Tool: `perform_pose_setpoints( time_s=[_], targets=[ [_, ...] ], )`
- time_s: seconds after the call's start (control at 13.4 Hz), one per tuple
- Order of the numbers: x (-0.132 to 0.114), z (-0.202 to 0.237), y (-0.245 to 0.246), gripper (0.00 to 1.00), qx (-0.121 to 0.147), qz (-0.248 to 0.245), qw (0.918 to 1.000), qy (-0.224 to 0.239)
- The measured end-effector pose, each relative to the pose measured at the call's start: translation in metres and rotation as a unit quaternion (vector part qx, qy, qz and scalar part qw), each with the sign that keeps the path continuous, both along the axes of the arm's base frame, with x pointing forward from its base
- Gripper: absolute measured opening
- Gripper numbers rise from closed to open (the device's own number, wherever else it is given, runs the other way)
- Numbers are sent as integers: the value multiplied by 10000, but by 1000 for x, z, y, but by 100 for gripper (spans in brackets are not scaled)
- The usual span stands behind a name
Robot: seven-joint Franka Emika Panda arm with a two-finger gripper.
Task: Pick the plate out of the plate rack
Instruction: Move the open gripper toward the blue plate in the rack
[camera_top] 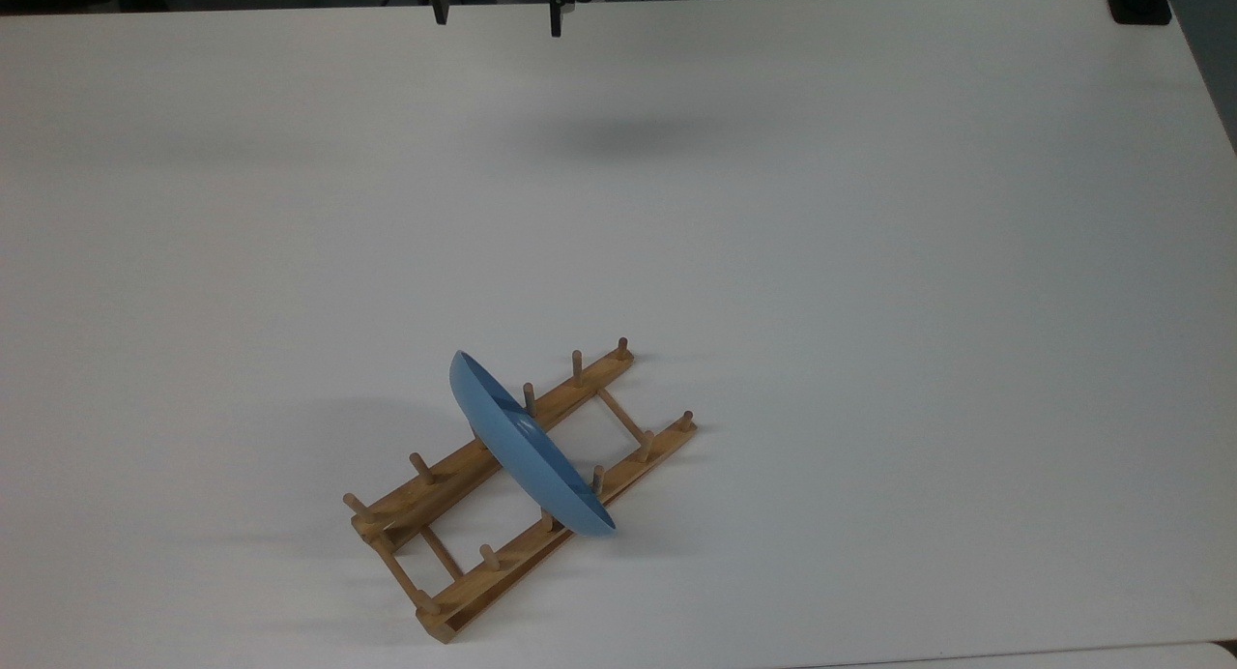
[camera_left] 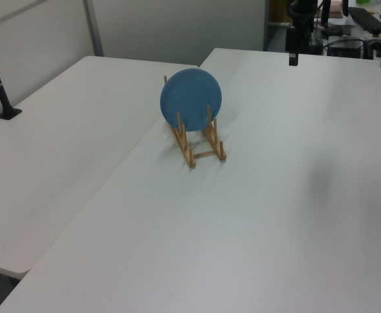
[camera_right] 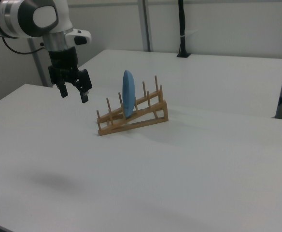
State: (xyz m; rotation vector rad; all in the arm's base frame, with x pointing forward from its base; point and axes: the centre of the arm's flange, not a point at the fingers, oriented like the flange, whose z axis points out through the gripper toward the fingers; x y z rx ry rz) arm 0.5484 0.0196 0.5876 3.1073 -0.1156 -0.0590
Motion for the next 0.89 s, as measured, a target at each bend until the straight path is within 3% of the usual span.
perform_pose_setpoints(
  time_s=[0.67,0.89],
  targets=[
    [0,0,0,100,0,-1,10000,-3],
    [17,8,-4,100,29,-23,9983,-583]
  ],
)
